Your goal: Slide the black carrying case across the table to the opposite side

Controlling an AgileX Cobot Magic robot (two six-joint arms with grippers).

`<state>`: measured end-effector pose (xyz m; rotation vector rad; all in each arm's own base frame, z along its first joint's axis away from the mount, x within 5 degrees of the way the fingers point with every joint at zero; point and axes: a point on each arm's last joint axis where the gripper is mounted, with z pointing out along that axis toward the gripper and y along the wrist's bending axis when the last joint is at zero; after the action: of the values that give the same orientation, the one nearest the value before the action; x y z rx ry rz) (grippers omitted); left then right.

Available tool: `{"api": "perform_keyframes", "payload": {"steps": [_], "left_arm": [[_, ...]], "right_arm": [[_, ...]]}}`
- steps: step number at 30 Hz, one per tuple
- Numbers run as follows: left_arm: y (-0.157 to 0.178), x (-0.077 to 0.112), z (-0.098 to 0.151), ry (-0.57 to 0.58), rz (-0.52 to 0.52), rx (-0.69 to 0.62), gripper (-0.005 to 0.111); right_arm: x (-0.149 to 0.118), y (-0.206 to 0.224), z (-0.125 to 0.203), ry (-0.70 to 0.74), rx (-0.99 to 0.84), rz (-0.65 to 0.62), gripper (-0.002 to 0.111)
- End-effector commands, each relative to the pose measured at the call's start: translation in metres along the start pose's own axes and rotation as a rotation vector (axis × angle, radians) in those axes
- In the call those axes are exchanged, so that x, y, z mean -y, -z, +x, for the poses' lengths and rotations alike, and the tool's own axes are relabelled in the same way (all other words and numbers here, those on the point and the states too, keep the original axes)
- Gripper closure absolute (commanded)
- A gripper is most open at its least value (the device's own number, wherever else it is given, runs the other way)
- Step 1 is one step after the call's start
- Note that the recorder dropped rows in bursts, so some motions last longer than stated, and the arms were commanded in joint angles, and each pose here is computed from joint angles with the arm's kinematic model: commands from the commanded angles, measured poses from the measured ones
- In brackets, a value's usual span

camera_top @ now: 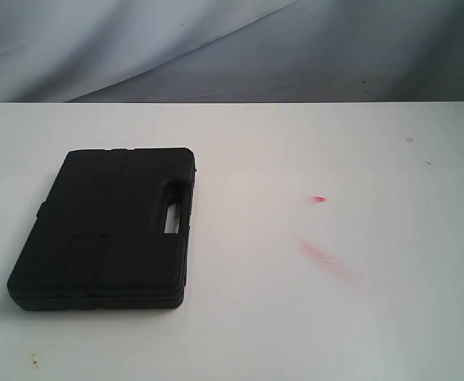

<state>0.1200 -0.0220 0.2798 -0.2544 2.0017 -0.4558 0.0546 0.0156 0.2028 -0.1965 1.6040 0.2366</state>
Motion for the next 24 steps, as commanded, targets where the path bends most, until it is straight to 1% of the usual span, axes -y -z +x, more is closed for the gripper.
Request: {"api": "perform_keyframes", "payload": {"steps": [1, 4, 5, 9, 11, 16, 20, 24], "left_arm": [[-0.015, 0.009, -0.014, -0.028, 0.014, -0.119, 0.107], [-0.023, 0.018, -0.023, -0.072, 0.052, -0.192, 0.107], [-0.030, 0.022, -0.028, -0.076, 0.065, -0.245, 0.107], [-0.051, 0.027, -0.038, -0.089, 0.067, -0.350, 0.107], [-0.061, 0.031, -0.041, -0.099, 0.075, -0.376, 0.107], [-0.092, 0.051, -0.036, -0.141, 0.117, -0.473, 0.107], [-0.120, 0.069, -0.029, -0.195, 0.080, -0.536, 0.107], [-0.138, 0.084, -0.024, -0.225, 0.051, -0.559, 0.107]], "right_arm": [[0.000, 0.000, 0.001, 0.002, 0.004, 0.005, 0.108], [0.000, 0.000, 0.001, 0.002, 0.004, 0.005, 0.108], [0.000, 0.000, 0.001, 0.002, 0.004, 0.005, 0.108], [0.000, 0.000, 0.001, 0.002, 0.004, 0.005, 0.108], [0.000, 0.000, 0.001, 0.002, 0.004, 0.005, 0.108], [0.000, 0.000, 0.001, 0.002, 0.004, 0.005, 0.108], [0.000, 0.000, 0.001, 0.002, 0.004, 0.005, 0.108], [0.000, 0.000, 0.001, 0.002, 0.004, 0.005, 0.108]]}}
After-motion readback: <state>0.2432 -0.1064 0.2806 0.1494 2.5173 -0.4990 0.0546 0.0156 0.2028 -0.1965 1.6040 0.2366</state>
